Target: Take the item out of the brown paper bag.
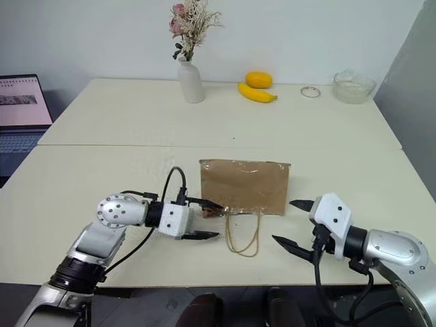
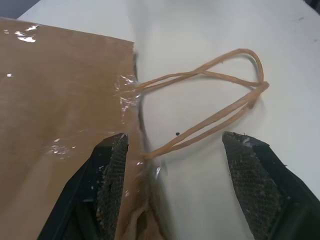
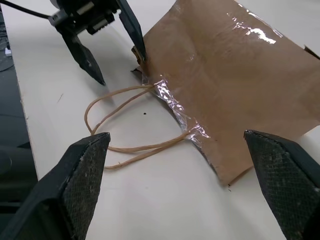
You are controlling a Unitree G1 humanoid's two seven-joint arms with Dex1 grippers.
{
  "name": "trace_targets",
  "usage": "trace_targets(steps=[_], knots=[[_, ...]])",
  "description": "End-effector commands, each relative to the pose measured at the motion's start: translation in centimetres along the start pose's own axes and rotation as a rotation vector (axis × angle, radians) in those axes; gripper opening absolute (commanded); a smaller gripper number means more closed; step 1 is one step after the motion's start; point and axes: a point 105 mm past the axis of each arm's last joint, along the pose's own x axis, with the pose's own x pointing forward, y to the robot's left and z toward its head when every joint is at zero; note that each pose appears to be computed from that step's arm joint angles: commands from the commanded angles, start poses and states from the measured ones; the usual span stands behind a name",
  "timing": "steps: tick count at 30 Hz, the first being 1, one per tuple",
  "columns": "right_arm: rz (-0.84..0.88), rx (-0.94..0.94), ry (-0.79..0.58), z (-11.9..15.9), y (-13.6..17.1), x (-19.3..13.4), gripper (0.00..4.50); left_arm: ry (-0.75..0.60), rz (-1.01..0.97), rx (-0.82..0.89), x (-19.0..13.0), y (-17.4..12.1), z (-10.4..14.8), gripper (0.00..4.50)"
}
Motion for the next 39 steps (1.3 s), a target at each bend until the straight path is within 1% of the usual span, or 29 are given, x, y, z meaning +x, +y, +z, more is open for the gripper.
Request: trace_targets(steps=[1, 8, 11, 12, 13, 15, 16, 18, 20, 21, 22, 25, 30, 32, 36, 39], knots=[[0.004, -0.039, -0.013, 0.6, 0.3, -0.1, 4.5, -0.025, 0.019, 0.088, 0.9, 0.9, 0.4, 3.15], [0.003, -0.028, 0.004, 0.1, 0.5, -0.2, 4.5, -0.084, 0.065, 0.083, 2.8, 2.2, 1.0, 3.15], [0.028, -0.043, 0.012, -0.2, 1.1, 0.0, 4.5, -0.12, 0.047, 0.09, 3.8, 2.0, 1.8, 3.15], [0.036, -0.05, 0.02, -0.3, 1.3, 0.2, 4.5, -0.138, 0.041, 0.089, 4.3, 1.9, 2.1, 2.97], [0.04, -0.054, 0.024, -0.4, 1.4, 0.3, 4.5, -0.149, 0.038, 0.086, 4.7, 1.9, 2.3, 2.53], [0.064, -0.057, 0.038, -0.7, 1.9, 0.5, 4.5, -0.169, 0.023, 0.069, 5.5, 1.8, 2.8, 2.26], [0.075, -0.063, 0.042, -0.7, 2.1, 0.7, 4.5, -0.178, 0.024, 0.055, 5.7, 1.9, 3.1, 2.04], [0.088, -0.067, 0.053, -0.9, 2.4, 1.0, 4.5, -0.193, 0.055, 0.016, 5.7, 2.7, 3.4, 1.42], [0.099, -0.058, 0.071, -1.1, 2.7, 1.3, 4.5, -0.213, 0.116, -0.041, 5.3, 4.1, 3.9, 0.81], [0.101, -0.06, 0.072, -1.1, 2.7, 1.4, 4.5, -0.223, 0.146, -0.071, 5.0, 4.9, 4.1, 0.34], [0.103, -0.062, 0.072, -1.1, 2.8, 1.6, 4.5, -0.231, 0.168, -0.092, 4.7, 5.5, 4.3, 0.06], [0.119, -0.072, 0.07, -1.1, 3.0, 2.1, 4.5, -0.255, 0.242, -0.149, 3.7, 7.4, 5.0, 0.02], [0.143, -0.054, 0.043, -1.0, 3.0, 3.2, 4.5, -0.318, 0.338, -0.262, 2.4, 9.7, 6.1, 0.02], [0.152, -0.062, 0.042, -1.0, 3.0, 3.5, 4.5, -0.329, 0.342, -0.284, 2.2, 10.0, 6.4, 0.02], [0.24, -0.167, 0.037, -1.0, 3.9, 6.2, 4.5, -0.332, 0.326, -0.268, 2.2, 10.1, 7.1, 0.02], [0.271, -0.205, 0.028, -1.1, 4.1, 7.7, 4.5, -0.324, 0.312, -0.256, 2.3, 9.9, 7.2, 0.02]])
